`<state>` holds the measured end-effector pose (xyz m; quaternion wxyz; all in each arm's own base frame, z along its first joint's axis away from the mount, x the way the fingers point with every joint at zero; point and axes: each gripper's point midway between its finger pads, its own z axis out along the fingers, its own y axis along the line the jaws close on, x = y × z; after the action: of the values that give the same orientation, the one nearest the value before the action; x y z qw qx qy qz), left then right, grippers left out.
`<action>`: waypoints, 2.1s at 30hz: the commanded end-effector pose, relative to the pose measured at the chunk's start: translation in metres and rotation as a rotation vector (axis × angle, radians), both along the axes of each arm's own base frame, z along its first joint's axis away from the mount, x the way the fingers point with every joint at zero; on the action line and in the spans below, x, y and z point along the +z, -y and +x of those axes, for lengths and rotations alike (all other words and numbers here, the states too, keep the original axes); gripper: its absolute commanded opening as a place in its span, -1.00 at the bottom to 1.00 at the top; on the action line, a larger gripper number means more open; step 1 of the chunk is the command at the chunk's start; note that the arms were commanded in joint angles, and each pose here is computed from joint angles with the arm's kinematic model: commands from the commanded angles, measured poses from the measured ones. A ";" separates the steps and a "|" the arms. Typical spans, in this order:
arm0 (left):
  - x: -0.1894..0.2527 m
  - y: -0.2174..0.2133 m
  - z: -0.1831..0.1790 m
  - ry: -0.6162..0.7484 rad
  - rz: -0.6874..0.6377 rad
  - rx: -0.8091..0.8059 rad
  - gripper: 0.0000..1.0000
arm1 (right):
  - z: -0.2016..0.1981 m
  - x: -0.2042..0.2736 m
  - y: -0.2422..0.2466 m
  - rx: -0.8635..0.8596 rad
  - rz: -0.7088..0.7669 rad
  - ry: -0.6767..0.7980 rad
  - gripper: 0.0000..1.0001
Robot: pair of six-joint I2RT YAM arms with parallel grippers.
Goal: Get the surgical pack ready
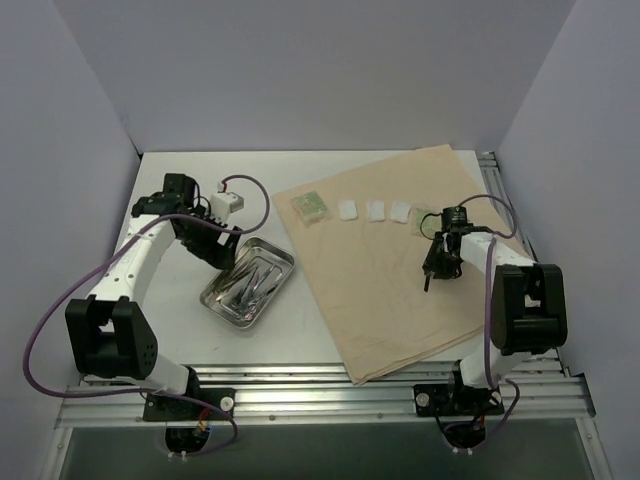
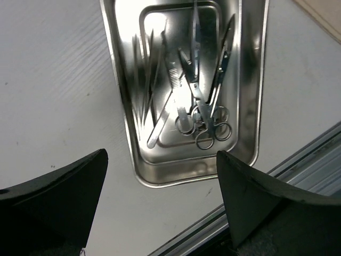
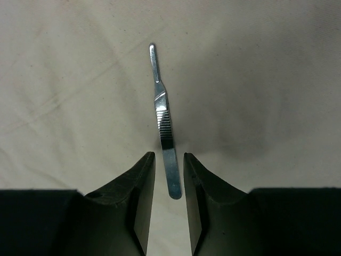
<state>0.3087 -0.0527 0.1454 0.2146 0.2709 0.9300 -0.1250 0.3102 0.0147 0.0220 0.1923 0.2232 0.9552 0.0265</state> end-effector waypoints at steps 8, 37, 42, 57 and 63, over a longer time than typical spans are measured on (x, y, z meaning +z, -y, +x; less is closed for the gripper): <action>0.001 0.048 -0.013 -0.011 -0.037 -0.162 0.86 | 0.002 -0.024 0.004 0.024 -0.031 -0.057 -0.49; -0.003 0.031 0.003 0.018 0.061 -0.082 0.87 | 0.015 0.076 -0.011 0.006 -0.073 0.218 -1.00; -0.002 0.025 0.005 0.035 0.089 -0.065 0.87 | 0.033 0.116 -0.073 0.052 0.048 0.376 -1.00; 0.011 -0.045 0.036 0.086 0.095 0.243 0.88 | 0.024 0.156 -0.453 0.243 0.682 0.646 -1.00; 0.007 -0.052 0.029 0.087 0.130 0.245 0.89 | 0.020 0.115 -0.485 0.211 0.691 0.579 -1.00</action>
<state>0.3319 -0.0047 0.1370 0.2173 0.1713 0.9601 -0.0414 0.3153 0.4846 0.1029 0.3433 0.1077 0.8516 0.3812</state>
